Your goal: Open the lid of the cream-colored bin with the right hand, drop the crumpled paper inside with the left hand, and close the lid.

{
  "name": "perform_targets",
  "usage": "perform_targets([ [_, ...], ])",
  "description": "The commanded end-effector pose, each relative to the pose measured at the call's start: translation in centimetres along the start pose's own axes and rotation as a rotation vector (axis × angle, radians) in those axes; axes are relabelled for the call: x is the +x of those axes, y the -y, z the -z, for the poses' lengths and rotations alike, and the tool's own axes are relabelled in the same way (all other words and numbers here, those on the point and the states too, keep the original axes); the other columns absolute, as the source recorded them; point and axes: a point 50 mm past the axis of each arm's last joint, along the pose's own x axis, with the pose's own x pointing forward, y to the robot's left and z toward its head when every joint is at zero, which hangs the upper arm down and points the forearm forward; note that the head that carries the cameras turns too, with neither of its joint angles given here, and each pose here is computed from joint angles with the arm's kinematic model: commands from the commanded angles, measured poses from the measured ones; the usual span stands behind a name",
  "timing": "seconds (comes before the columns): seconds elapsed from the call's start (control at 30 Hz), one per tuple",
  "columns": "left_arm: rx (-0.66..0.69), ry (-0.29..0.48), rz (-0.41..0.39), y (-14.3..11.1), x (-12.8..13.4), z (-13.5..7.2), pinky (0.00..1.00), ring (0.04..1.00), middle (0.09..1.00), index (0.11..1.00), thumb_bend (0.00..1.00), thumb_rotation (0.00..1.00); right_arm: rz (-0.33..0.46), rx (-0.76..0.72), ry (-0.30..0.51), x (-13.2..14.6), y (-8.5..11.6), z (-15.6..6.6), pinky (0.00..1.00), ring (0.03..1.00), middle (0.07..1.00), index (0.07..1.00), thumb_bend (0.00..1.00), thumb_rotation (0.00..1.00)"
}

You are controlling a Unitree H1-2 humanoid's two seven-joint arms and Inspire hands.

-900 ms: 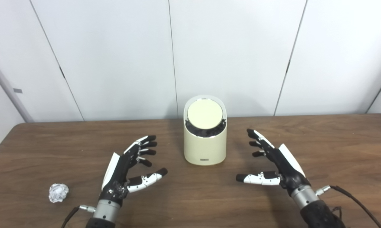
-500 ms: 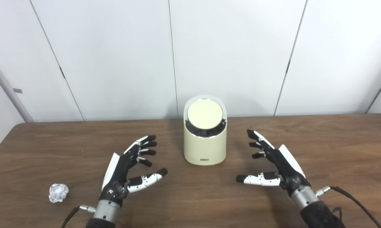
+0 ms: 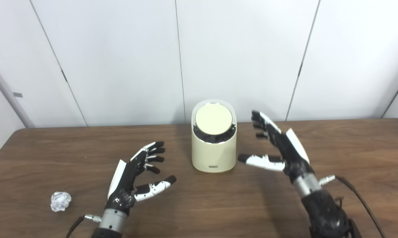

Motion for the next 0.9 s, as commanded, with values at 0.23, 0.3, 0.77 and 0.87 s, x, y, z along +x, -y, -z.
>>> perform_targets([
  [0.23, -0.003, 0.061, -0.022, -0.3, 0.6, -1.1, 0.58, 0.729, 0.801, 0.836, 0.69, 0.09, 0.041, -0.066, 0.030, 3.3, 1.4, -2.5, 0.85, 0.938, 0.935, 0.935, 0.84, 0.48],
  [0.3, -0.003, 0.063, -0.022, -0.3, 0.6, -1.1, 0.58, 0.730, 0.802, 0.837, 0.69, 0.09, 0.043, -0.102, 0.022, 3.9, 1.3, -2.7, 0.81, 0.926, 0.939, 0.957, 0.86, 0.49],
  [0.77, 0.010, 0.070, -0.025, -0.4, 0.7, -1.1, 0.57, 0.722, 0.799, 0.838, 0.70, 0.11, 0.062, -0.172, -0.031, 7.8, 0.3, -5.1, 0.83, 0.923, 0.954, 0.962, 0.83, 0.43],
  [0.87, 0.007, 0.072, -0.024, -0.3, 0.8, -1.1, 0.57, 0.725, 0.800, 0.839, 0.70, 0.11, 0.059, -0.172, -0.038, 8.1, 0.0, -5.4, 0.82, 0.920, 0.952, 0.961, 0.82, 0.41],
])
